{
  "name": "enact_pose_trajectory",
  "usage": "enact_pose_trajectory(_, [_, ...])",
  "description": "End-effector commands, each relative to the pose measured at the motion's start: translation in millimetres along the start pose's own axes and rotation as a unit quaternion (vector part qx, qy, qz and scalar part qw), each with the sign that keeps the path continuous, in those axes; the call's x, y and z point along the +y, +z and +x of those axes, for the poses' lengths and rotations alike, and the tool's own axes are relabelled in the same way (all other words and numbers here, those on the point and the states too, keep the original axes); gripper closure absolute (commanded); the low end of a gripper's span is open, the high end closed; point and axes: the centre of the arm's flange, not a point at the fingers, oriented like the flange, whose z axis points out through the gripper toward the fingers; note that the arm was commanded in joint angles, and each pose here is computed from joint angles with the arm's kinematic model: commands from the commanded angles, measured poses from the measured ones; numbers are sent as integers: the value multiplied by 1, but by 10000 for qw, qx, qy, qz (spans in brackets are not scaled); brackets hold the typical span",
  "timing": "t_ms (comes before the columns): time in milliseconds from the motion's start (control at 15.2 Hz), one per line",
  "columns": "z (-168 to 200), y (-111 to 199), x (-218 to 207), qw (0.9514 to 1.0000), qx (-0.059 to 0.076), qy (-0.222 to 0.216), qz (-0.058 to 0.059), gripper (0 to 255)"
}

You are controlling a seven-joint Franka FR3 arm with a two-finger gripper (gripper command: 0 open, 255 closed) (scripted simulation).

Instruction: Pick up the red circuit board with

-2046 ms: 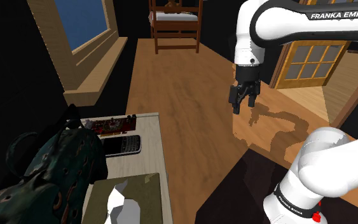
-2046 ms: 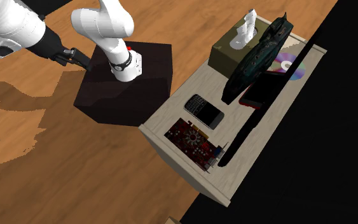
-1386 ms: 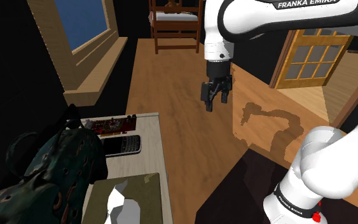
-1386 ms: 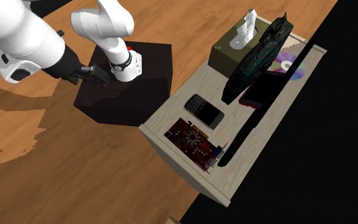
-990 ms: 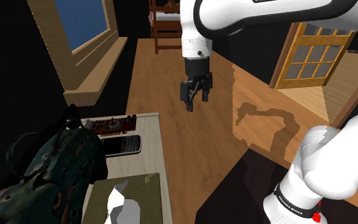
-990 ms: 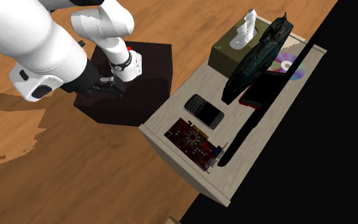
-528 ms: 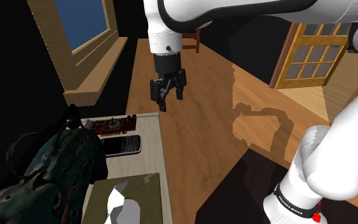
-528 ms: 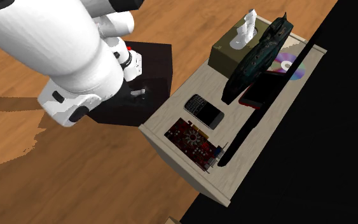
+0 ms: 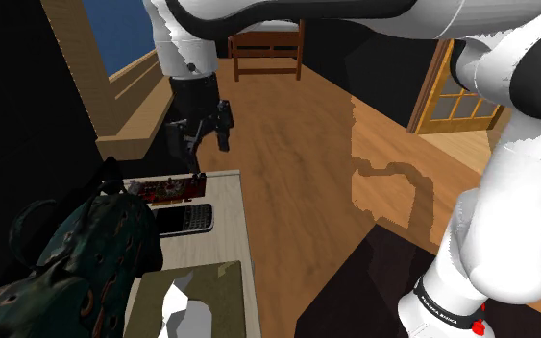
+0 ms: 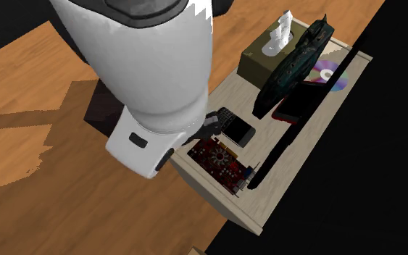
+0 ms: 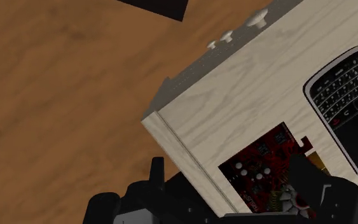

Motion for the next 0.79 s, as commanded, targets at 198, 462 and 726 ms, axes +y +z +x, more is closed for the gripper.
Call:
enact_pose_trajectory(198, [31,-15,-59,9991,108,-404,-93,0])
enact_pose_trajectory(462, [40,-9,-76,9985,138,-522,-121,0])
enact_pose_trajectory(726, [42,12,-77,9985,138,-522,-121,0])
